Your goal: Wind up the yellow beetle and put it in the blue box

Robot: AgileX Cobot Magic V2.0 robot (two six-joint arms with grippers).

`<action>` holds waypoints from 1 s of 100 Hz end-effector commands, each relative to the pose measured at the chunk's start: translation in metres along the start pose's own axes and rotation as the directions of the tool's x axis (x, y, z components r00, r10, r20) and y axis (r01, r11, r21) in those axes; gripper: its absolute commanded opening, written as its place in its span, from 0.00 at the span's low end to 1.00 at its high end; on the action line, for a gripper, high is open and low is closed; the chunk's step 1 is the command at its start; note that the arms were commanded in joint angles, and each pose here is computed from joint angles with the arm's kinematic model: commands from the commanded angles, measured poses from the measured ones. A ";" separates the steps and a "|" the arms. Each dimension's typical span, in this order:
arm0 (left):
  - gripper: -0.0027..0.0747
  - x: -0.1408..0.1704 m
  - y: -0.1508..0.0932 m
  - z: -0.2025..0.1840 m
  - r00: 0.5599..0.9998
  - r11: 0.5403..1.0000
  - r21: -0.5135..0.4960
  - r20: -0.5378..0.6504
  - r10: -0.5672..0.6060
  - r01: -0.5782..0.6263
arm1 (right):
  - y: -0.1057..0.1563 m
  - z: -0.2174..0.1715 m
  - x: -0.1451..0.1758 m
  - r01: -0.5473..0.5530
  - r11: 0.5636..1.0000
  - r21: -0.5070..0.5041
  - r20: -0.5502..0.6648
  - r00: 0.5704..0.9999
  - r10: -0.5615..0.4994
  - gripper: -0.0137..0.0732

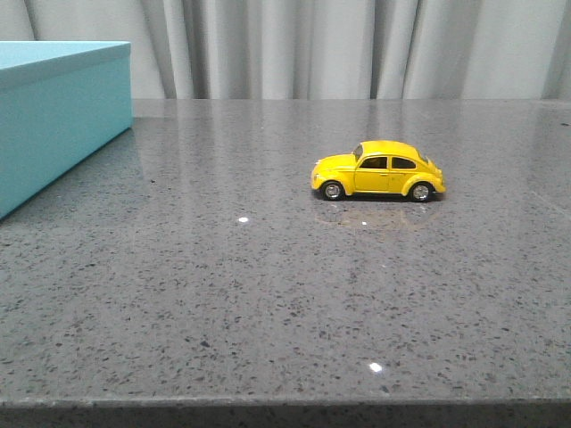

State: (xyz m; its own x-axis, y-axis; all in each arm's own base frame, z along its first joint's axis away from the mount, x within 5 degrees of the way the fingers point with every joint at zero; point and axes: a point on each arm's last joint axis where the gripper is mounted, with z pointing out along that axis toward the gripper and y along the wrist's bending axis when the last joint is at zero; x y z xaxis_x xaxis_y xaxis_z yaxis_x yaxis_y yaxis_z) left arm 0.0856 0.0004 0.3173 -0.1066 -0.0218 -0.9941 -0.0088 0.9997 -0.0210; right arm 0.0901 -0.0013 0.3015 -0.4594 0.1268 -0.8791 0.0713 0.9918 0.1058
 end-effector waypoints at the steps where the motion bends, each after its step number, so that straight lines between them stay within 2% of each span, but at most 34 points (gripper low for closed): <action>1: 0.49 -0.016 0.000 0.000 0.997 1.000 -0.003 0.081 -0.012 0.013 | 0.002 -0.004 -0.017 0.001 1.000 -0.006 0.089 0.996 0.000 0.48; 18: 0.49 -0.016 0.000 0.000 0.997 1.000 -0.003 0.081 -0.012 0.013 | 0.003 -0.004 -0.024 0.001 1.000 -0.017 0.164 0.986 0.002 0.48; 74: 0.49 -0.018 0.000 0.000 0.995 1.000 -0.004 0.100 -0.012 0.013 | 0.004 -0.005 -0.027 -0.010 0.999 -0.031 0.195 0.981 0.016 0.48; 85: 0.49 -0.018 0.000 0.000 0.995 1.000 -0.004 0.100 -0.012 0.013 | 0.005 -0.004 -0.026 -0.034 0.998 -0.044 0.164 0.986 0.041 0.48; 100: 0.49 -0.018 0.000 0.000 0.995 1.000 -0.004 0.100 -0.012 0.013 | 0.005 0.003 -0.024 -0.037 0.999 -0.027 0.041 0.998 0.038 0.48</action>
State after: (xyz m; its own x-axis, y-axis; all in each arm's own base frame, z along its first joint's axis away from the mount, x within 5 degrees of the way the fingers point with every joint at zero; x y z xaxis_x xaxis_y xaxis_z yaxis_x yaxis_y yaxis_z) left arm 0.0864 0.0005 0.3174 -0.1053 -0.0219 -0.9942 -0.0093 0.9997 -0.0210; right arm 0.0976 0.0008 0.3068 -0.4456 0.1611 -0.8806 0.0643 0.9869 0.1480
